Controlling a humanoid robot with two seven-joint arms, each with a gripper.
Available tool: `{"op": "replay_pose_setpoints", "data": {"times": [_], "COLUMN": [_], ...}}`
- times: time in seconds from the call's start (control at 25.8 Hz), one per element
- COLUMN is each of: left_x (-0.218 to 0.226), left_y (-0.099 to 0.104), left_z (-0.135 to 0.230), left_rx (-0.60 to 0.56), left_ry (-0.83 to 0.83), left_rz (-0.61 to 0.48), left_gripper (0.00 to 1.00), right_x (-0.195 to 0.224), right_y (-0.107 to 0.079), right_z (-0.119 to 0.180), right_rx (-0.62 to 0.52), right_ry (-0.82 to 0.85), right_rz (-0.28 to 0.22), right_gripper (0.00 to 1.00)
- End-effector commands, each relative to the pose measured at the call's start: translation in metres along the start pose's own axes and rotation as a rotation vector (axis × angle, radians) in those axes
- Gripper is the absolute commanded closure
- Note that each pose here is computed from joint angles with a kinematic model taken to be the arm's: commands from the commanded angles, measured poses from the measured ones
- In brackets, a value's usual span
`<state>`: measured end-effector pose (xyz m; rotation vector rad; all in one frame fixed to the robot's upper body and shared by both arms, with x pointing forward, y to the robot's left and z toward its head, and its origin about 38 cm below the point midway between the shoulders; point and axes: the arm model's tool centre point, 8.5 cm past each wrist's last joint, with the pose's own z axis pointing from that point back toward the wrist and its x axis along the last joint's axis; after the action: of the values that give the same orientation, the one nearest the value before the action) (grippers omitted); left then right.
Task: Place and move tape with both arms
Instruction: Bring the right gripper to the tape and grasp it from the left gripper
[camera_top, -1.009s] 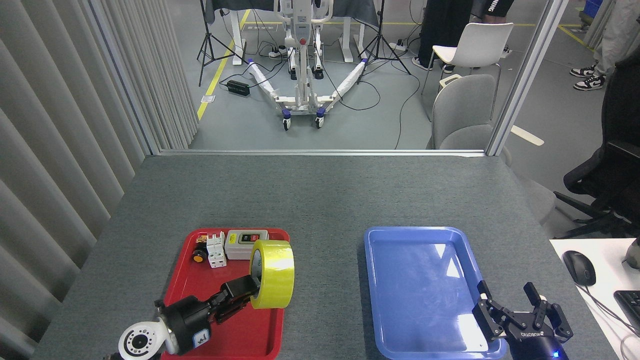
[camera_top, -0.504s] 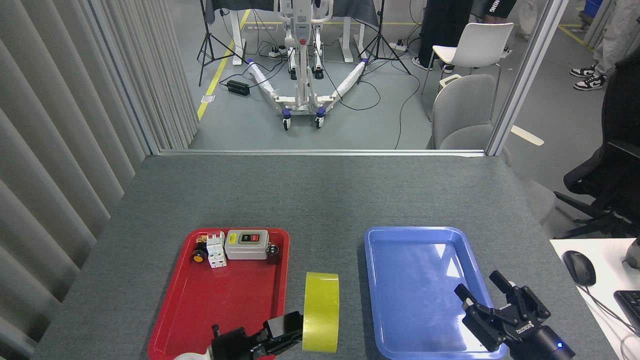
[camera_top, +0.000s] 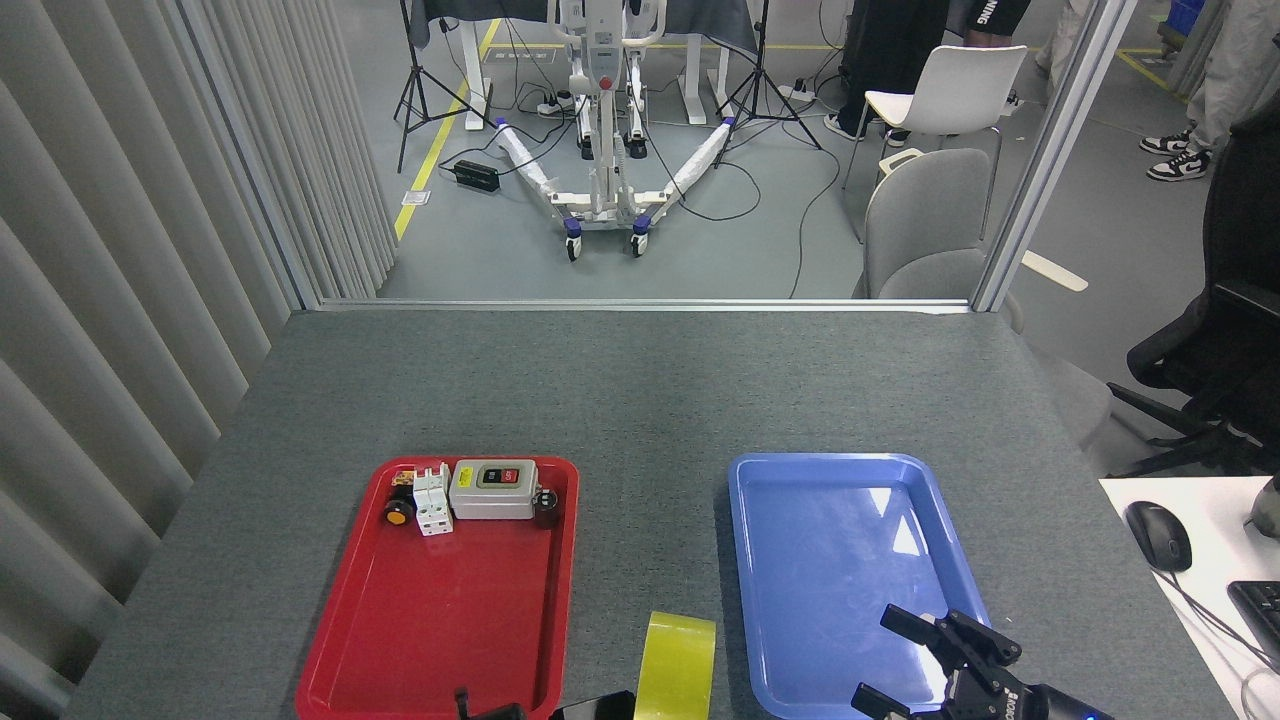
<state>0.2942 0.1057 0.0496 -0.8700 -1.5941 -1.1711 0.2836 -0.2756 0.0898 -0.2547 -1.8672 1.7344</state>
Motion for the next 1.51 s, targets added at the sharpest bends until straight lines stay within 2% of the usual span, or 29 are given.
{"op": "replay_pose_setpoints", "data": {"times": [0.0, 0.08, 0.19, 0.27, 0.47, 0.66, 0.93, 1.13, 1.2, 1.47], "left_x": [0.001, 0.001, 0.000, 0.000, -0.002, -0.003, -0.004, -0.003, -0.003, -0.003], "left_y": [-0.001, -0.001, -0.001, 0.000, 0.002, 0.002, 0.005, 0.007, 0.007, 0.009], "left_z": [0.001, 0.001, 0.002, 0.001, 0.000, 0.000, -0.002, -0.004, -0.004, 0.001], "left_rx": [-0.007, -0.009, -0.017, -0.018, -0.013, -0.008, 0.001, 0.005, 0.004, 0.014], "left_ry": [-0.018, -0.016, -0.015, -0.017, -0.018, -0.015, -0.015, -0.018, -0.018, -0.012], "left_rz": [0.001, 0.002, 0.003, 0.003, 0.005, 0.009, 0.007, -0.002, -0.006, -0.013], "left_gripper": [1.00, 1.00, 1.00, 1.00, 1.00, 1.00, 1.00, 1.00, 1.00, 1.00], "right_x": [0.000, 0.005, 0.015, 0.020, 0.024, 0.031, 0.036, 0.033, 0.031, 0.035], "right_y": [-0.005, -0.005, 0.006, 0.009, 0.002, 0.006, 0.013, 0.022, 0.024, 0.022], "right_z": [-0.010, -0.025, -0.043, -0.053, -0.074, -0.101, -0.111, -0.113, -0.113, -0.129], "right_rx": [-0.014, -0.018, 0.049, 0.051, 0.011, 0.046, 0.046, 0.062, 0.064, 0.055], "right_ry": [-0.028, -0.064, -0.121, -0.136, -0.162, -0.199, -0.210, -0.194, -0.189, -0.217], "right_rz": [0.010, 0.009, -0.003, -0.014, -0.005, -0.010, -0.028, -0.040, -0.045, -0.042], "right_gripper": [0.01, 0.01, 0.04, 0.05, 0.06, 0.11, 0.32, 0.41, 0.49, 0.55]}}
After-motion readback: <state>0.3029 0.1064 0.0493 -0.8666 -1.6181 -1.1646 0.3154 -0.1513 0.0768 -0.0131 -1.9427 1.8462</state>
